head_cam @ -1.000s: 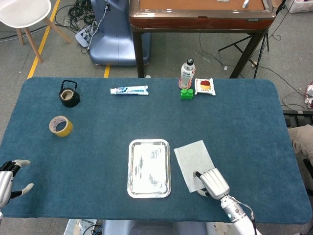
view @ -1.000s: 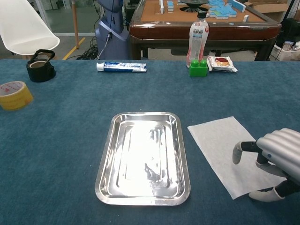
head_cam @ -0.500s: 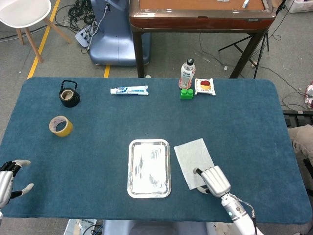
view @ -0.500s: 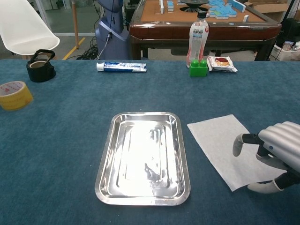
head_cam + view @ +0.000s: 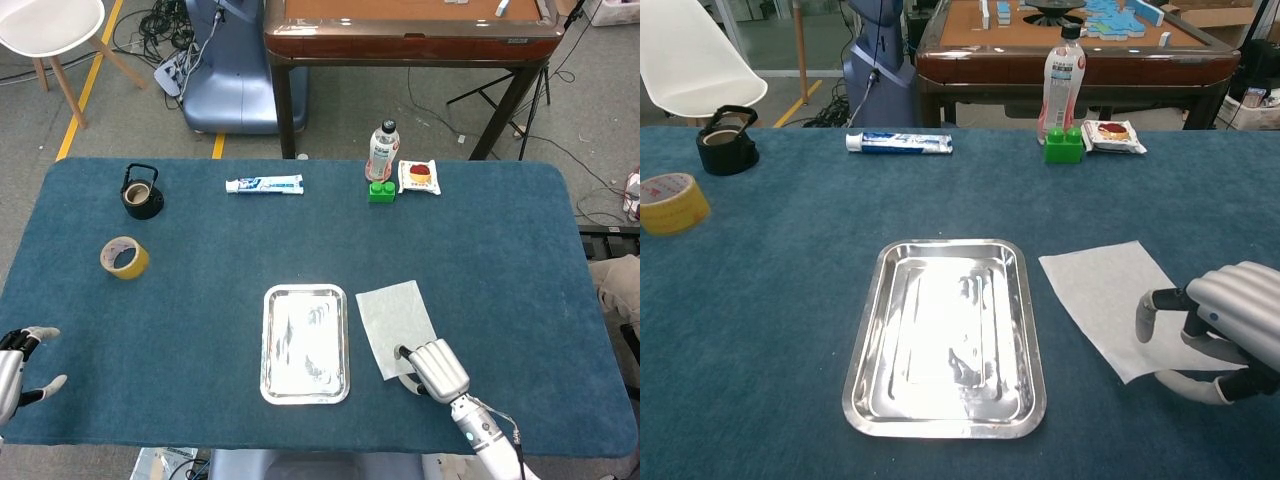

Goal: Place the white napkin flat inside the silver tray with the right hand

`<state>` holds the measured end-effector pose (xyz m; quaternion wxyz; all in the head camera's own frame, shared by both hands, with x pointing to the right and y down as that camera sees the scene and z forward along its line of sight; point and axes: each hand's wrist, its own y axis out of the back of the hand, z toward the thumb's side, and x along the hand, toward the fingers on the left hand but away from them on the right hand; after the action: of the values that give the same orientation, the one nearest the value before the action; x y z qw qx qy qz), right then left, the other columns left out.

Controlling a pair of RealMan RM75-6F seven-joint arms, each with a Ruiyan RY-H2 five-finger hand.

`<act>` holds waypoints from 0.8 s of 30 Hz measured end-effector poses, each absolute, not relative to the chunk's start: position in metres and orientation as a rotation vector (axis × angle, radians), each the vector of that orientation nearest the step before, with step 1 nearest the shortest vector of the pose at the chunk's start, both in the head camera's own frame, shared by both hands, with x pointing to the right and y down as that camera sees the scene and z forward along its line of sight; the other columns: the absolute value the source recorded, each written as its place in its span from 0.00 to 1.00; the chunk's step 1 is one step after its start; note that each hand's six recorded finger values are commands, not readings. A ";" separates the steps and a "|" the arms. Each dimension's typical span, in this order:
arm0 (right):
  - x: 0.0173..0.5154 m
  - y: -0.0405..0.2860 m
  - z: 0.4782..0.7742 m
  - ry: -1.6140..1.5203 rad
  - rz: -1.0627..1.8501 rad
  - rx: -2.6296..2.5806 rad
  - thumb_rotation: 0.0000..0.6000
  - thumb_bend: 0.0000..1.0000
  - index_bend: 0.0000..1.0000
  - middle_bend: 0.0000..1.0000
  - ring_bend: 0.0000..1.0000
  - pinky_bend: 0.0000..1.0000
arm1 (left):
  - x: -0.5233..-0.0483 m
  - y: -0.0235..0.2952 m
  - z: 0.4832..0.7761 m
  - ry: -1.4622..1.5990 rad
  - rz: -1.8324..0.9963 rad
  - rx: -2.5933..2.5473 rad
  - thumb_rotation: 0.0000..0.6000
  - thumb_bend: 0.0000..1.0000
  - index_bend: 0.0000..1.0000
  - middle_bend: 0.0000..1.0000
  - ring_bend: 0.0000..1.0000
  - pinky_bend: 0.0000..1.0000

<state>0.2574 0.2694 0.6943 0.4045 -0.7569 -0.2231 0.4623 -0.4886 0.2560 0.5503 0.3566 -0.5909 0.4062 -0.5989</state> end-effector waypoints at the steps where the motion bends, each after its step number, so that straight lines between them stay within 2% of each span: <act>1: 0.257 0.269 0.694 -0.564 1.168 -1.912 1.00 0.38 0.47 1.00 1.00 1.00 | -0.489 0.256 0.550 1.050 -1.546 -1.528 1.00 0.11 0.33 0.36 0.30 0.49; 15: 0.258 0.267 0.693 -0.587 1.179 -1.920 1.00 0.56 0.50 1.00 1.00 1.00 | -0.488 0.257 0.550 1.054 -1.543 -1.551 1.00 0.11 0.33 0.36 0.30 0.49; 24: 0.258 0.261 0.685 -0.626 1.175 -1.919 1.00 0.58 0.51 1.00 1.00 1.00 | -0.487 0.257 0.549 1.059 -1.536 -1.560 1.00 0.11 0.33 0.36 0.30 0.49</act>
<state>0.2578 0.2608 0.6851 0.3921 -0.7559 -0.2466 0.4627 -0.4875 0.2568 0.5490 0.3473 -0.6016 0.4084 -0.5921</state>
